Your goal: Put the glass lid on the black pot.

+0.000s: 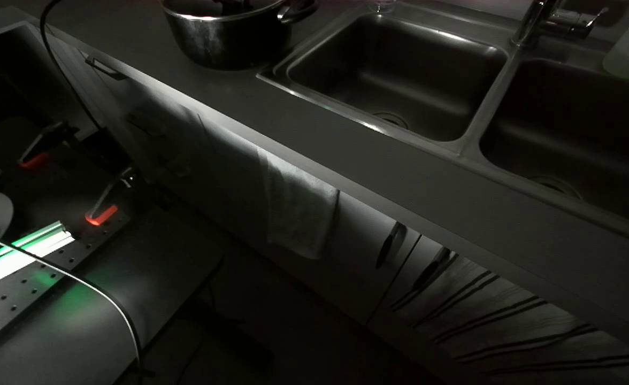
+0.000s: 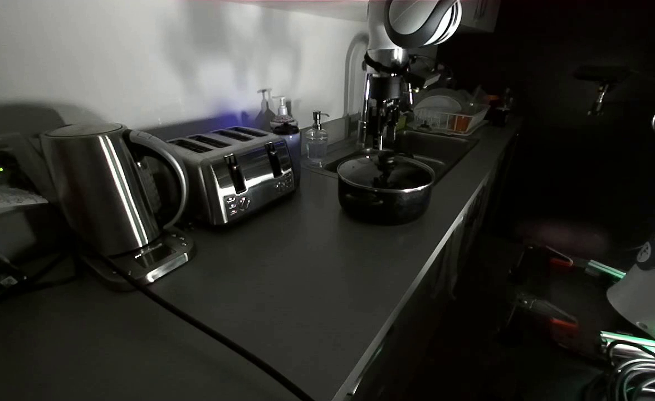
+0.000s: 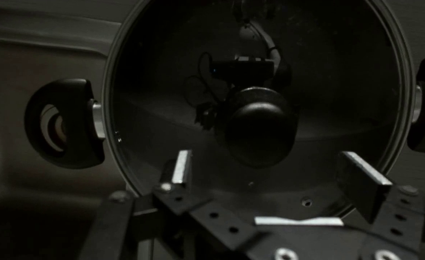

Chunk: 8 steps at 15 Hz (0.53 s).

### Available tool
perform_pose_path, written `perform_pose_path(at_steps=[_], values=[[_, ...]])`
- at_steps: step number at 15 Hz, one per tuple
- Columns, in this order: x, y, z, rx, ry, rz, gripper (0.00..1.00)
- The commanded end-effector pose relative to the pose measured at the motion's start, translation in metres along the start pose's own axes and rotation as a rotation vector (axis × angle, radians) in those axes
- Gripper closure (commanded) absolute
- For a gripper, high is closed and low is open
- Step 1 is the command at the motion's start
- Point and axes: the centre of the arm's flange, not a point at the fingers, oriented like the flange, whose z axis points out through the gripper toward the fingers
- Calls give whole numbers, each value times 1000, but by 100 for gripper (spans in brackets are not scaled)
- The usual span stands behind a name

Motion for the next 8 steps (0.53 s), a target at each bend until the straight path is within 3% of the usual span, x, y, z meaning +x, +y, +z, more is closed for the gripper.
perform_pose_path(at_steps=[1,8], values=[[-11,-1,-9,0,10,-15,0],[-29,-4,-10,1,5,-34,0]])
